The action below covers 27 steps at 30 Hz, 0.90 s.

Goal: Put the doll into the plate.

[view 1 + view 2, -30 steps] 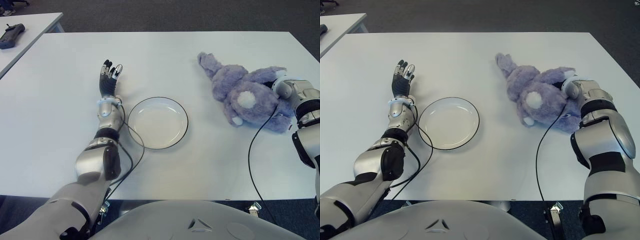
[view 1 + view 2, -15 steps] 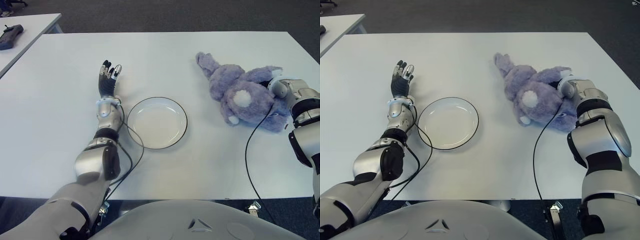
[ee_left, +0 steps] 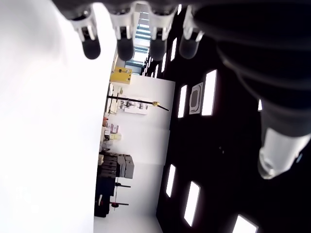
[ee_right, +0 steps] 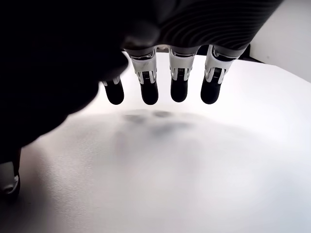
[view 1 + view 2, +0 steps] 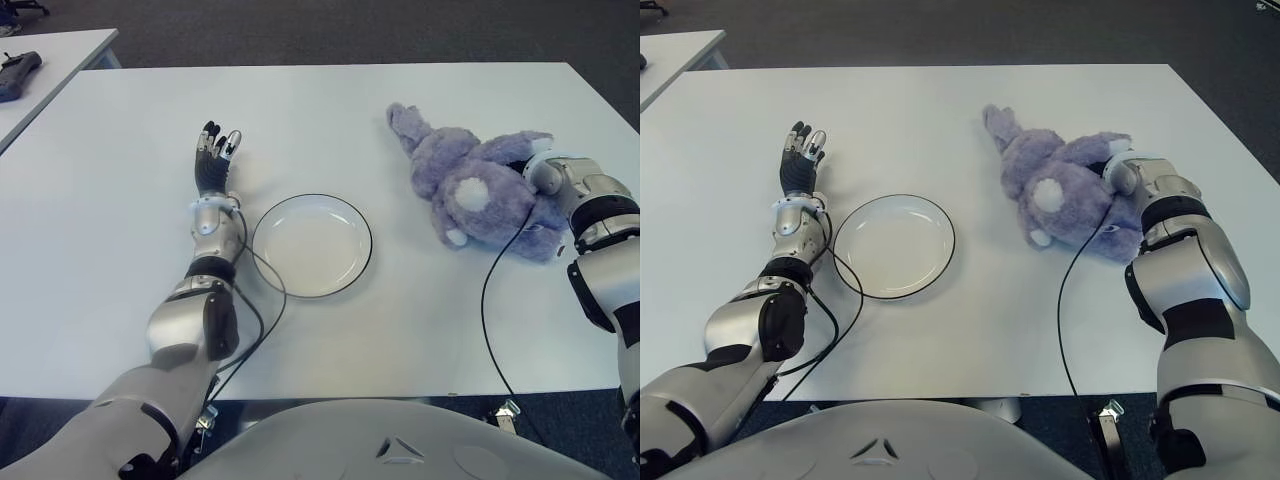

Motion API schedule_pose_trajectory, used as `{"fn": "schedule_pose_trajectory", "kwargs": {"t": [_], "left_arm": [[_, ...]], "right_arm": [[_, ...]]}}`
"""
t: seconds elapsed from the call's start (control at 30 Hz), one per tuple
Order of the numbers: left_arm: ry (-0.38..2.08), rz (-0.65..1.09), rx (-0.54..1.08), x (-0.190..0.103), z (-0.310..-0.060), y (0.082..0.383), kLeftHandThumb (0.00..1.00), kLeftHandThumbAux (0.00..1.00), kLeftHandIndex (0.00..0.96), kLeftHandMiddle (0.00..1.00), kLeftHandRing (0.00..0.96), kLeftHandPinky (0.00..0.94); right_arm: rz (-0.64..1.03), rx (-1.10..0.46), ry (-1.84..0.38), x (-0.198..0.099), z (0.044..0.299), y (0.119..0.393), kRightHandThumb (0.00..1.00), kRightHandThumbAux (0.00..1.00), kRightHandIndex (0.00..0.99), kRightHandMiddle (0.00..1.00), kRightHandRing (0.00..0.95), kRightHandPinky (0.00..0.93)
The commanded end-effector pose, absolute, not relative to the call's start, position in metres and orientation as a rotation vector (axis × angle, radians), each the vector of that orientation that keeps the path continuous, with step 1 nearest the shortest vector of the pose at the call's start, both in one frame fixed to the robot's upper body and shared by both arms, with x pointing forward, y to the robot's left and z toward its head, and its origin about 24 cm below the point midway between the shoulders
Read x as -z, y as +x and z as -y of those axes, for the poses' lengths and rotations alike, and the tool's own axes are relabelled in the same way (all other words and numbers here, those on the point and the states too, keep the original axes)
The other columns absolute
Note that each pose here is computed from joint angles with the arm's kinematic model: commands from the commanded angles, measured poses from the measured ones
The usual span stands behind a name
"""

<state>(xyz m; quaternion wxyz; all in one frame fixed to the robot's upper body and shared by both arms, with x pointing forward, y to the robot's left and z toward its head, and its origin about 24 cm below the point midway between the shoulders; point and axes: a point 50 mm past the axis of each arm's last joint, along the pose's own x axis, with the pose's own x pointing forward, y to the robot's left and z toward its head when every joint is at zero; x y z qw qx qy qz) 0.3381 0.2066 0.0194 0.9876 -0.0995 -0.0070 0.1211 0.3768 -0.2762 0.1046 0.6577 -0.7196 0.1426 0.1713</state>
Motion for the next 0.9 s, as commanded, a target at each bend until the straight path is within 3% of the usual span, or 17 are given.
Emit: {"fn": "schedule_pose_trajectory", "kwargs": {"t": [0.03,0.9], "left_arm": [[-0.283,-0.447,-0.288,0.088,-0.186,0.251,0.0,0.594,0.007,0.066,0.036,0.0],[-0.303,-0.445,-0.293,0.088,-0.186,0.252,0.0,0.585,0.01,0.07,0.038,0.0]], "right_arm": [[-0.289,-0.566,-1.584,-0.073,0.235,0.375,0.079,0.444,0.0,0.0,0.0,0.003],[-0.218,-0.657,-1.538,-0.062,0.195,0.378,0.107,0.446,0.0,0.0,0.0,0.018]]}}
